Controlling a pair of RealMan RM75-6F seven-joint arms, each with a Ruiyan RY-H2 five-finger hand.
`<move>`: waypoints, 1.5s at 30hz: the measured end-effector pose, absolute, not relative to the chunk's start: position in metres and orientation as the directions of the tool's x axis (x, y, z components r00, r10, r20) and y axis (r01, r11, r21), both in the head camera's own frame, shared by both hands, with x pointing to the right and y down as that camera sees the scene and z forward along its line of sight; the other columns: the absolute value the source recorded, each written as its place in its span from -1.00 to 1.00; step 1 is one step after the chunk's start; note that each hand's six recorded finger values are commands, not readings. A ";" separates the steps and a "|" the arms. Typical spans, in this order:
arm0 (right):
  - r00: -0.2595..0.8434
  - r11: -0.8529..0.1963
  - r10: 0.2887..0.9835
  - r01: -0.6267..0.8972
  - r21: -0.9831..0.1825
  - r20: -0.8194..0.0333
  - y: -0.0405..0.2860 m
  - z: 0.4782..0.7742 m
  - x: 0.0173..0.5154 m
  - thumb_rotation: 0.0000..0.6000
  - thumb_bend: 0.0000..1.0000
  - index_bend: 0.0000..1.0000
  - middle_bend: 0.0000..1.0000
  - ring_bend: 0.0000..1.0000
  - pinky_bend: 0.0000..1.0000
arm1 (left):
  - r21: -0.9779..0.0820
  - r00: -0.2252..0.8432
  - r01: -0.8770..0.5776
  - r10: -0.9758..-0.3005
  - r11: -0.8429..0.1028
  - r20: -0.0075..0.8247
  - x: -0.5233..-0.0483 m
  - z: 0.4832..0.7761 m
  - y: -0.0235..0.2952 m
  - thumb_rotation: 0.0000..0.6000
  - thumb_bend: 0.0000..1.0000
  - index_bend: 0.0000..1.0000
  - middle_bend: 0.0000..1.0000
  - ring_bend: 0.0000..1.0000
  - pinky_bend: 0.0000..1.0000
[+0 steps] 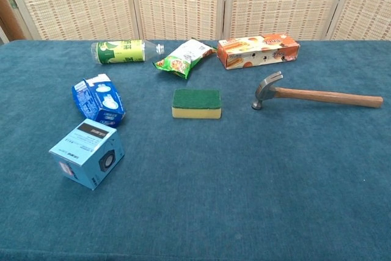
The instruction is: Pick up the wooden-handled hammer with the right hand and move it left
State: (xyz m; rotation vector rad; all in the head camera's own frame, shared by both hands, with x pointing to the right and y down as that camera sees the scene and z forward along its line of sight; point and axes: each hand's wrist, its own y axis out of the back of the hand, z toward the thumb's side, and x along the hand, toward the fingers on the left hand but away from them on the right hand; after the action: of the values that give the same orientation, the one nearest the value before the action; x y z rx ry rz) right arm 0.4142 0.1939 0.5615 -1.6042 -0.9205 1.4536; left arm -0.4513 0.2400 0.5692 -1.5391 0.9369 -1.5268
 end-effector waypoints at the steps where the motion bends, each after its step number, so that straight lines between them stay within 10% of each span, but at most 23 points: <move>1: 0.097 -0.448 0.890 0.014 -0.894 -0.445 0.191 0.563 0.412 1.00 -0.43 -0.70 -0.45 -0.74 -0.77 | -0.897 0.015 0.012 -0.897 -0.441 0.441 -0.452 0.569 0.240 1.00 -0.39 -1.00 -1.00 -1.00 -1.00; 23: 0.241 -0.572 0.794 -0.012 -0.820 -0.558 0.073 0.645 0.331 1.00 -0.43 -0.46 -0.30 -0.69 -0.74 | -0.896 0.004 0.001 -0.896 -0.444 0.444 -0.455 0.566 0.247 1.00 -0.39 -1.00 -1.00 -1.00 -1.00; 45: 0.312 -0.637 0.722 -0.047 -0.769 -0.617 0.049 0.725 0.267 1.00 -0.43 -0.43 -0.39 -0.81 -0.77 | -0.891 -0.023 0.007 -0.891 -0.454 0.454 -0.458 0.565 0.255 1.00 -0.39 -1.00 -1.00 -1.00 -1.00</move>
State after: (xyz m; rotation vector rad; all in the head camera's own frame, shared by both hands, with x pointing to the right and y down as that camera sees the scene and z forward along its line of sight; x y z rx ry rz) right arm 0.2669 0.0489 0.7255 -1.8767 -0.5992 1.3905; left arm -0.4583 0.2550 0.5651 -1.5271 0.9547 -1.5702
